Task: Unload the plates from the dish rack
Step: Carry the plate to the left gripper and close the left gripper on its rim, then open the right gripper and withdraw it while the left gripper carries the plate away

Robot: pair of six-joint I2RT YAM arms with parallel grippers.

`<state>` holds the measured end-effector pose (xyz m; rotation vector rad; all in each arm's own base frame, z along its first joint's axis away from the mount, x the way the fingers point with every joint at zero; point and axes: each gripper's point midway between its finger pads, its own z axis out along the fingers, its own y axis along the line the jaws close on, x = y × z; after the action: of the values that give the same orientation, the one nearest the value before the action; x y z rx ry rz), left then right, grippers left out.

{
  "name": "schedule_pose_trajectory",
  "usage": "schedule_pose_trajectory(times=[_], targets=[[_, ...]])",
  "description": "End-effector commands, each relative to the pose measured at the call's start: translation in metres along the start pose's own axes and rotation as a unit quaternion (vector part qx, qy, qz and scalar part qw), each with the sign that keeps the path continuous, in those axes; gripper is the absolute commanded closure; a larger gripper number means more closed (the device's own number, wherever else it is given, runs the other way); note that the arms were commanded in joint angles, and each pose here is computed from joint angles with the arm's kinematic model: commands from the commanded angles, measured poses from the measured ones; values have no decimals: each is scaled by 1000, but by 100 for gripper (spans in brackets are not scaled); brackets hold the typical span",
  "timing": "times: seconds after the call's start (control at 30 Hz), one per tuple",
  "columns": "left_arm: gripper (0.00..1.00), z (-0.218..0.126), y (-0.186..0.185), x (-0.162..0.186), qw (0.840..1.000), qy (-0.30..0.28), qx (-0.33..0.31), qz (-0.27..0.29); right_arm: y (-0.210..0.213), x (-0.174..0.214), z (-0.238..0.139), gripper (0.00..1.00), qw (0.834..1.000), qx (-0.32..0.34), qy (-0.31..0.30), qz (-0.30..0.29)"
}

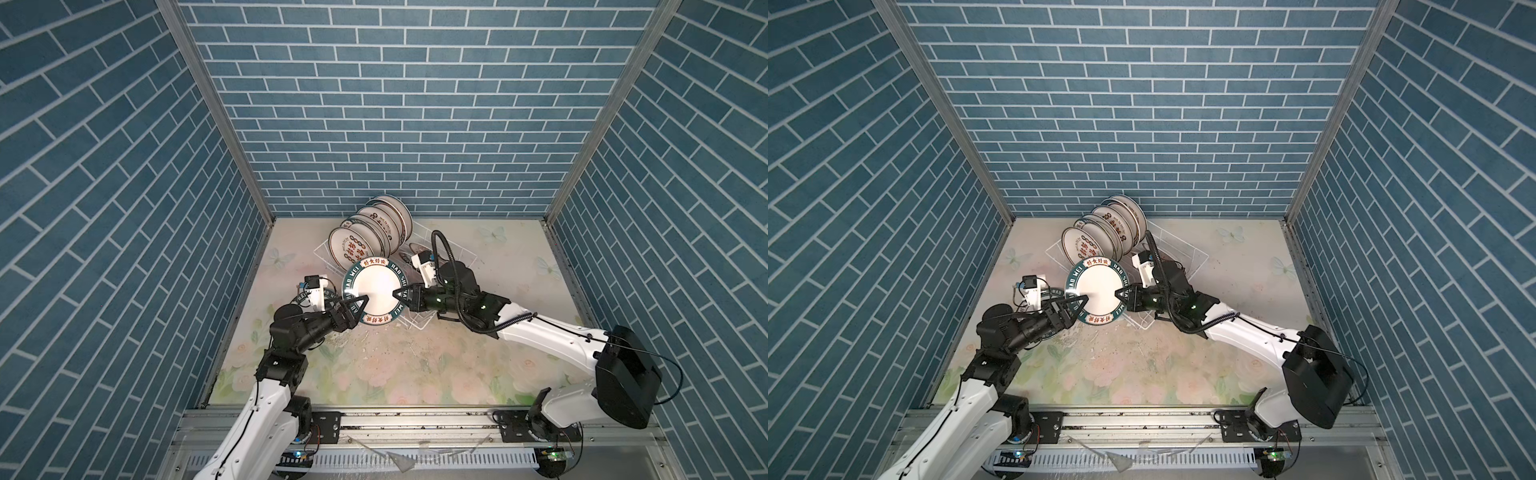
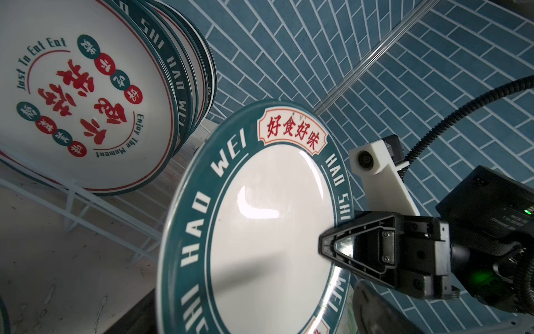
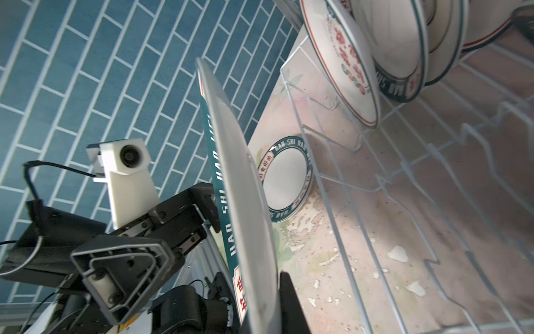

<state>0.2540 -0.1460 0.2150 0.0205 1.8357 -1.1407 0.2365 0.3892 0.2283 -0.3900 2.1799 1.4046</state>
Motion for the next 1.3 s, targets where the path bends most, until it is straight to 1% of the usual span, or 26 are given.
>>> schedule_pose_trajectory(times=[0.0, 0.03, 0.1, 0.23, 0.33, 0.43, 0.47, 0.6, 0.67, 0.77, 0.93, 0.97, 1.0, 1.03, 1.13, 1.27], targets=[[1, 0, 1, 2, 1000, 4, -3, 13, 47, -23, -4, 100, 995, -96, -19, 16], [3, -1, 1, 3, 1000, 4, -2, 13, 46, -22, -2, 100, 995, -98, -15, 17], [10, -1, 1, 3, 1000, 3, -1, 14, 47, -19, 2, 100, 994, -106, -7, 23], [34, -1, -1, 3, 1000, 4, 0, 9, 43, -16, 9, 100, 994, -110, 4, 28], [47, -2, 2, 5, 1000, 8, -5, 5, 39, -16, 14, 94, 994, -109, 7, 29], [58, -2, 3, 7, 1000, 10, -6, 5, 36, -17, 19, 84, 994, -108, 9, 31], [61, -2, 4, 8, 1000, 11, -9, 4, 34, -19, 20, 81, 994, -108, 9, 31], [72, -2, 9, 9, 1000, 15, -22, 2, 31, -22, 25, 79, 993, -110, 12, 29], [76, -3, 11, 8, 999, 13, -31, 4, 29, -22, 27, 76, 994, -107, 14, 27], [79, -4, 15, 10, 999, 16, -41, 3, 28, -21, 30, 68, 994, -104, 19, 22], [85, -9, 11, 5, 999, 7, -42, 10, 22, -23, 29, 61, 997, -79, 23, 6], [89, -10, 12, 5, 999, 6, -47, 7, 21, -25, 29, 60, 997, -73, 23, 3], [97, -12, 13, 4, 998, 4, -56, 4, 18, -26, 28, 59, 998, -63, 23, -1], [99, -14, 13, 1, 998, -1, -62, 4, 14, -26, 27, 57, 998, -51, 22, -6], [100, -19, 11, -4, 997, -9, -71, 7, 5, -28, 24, 54, 999, -17, 21, -21], [100, -29, 10, -14, 995, -18, -97, 11, -13, -29, 16, 47, 997, 52, 21, -46]])
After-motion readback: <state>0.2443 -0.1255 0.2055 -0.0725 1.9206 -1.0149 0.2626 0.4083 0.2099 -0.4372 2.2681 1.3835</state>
